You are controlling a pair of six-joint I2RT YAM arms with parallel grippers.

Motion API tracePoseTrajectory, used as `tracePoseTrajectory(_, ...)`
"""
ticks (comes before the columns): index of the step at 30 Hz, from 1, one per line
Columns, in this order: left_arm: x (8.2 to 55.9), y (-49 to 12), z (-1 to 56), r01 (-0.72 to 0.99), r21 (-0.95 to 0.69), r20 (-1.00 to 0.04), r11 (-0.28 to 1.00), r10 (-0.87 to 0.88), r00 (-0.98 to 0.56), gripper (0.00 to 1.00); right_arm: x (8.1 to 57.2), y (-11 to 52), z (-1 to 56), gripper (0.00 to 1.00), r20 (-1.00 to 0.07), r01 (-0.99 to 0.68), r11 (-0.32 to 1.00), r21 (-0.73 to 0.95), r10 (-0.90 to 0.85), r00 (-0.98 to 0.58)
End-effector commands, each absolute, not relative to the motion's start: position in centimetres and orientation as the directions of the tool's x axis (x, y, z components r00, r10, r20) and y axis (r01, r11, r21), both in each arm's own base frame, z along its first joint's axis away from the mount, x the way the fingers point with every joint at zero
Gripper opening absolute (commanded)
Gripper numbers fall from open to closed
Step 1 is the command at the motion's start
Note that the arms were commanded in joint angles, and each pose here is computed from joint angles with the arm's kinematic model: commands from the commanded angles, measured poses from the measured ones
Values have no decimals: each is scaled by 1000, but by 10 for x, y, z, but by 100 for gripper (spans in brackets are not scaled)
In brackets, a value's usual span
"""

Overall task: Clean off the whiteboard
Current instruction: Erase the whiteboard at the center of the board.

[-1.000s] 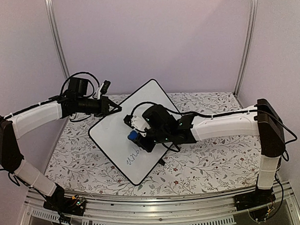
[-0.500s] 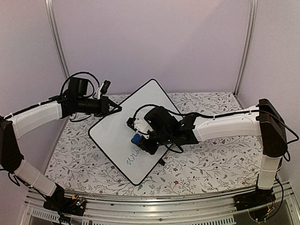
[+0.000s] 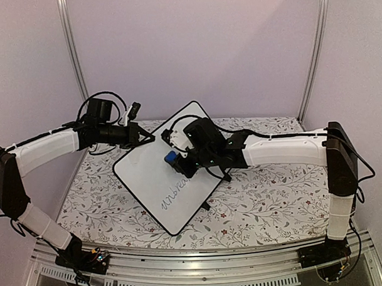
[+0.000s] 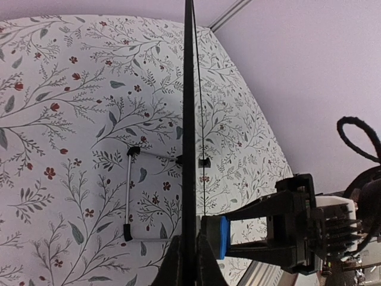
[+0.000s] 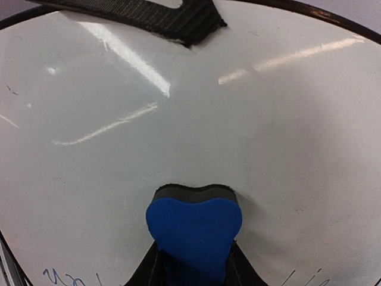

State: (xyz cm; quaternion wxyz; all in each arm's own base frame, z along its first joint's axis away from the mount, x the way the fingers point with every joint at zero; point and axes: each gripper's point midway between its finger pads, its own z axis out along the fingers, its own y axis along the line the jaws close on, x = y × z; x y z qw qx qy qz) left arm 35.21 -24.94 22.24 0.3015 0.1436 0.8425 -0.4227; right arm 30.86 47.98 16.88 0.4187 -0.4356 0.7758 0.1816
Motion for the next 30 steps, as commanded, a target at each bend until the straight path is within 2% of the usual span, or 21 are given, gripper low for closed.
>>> tracePoseTrajectory(1,353,-252,224,552,-576,-682,603,19,-731,0,297,457,125,28,-729,-822,565,-67,-590,-346)
tracePoseTrajectory(20,354,-253,222,550,-576,-679,604,20,-734,0,266,435,107,27,-692,-836,548,-23,-612,-383)
tracePoseTrajectory(30,355,-252,220,545,-573,-678,612,19,-735,0,283,473,159,27,-775,-852,519,-59,-562,-289)
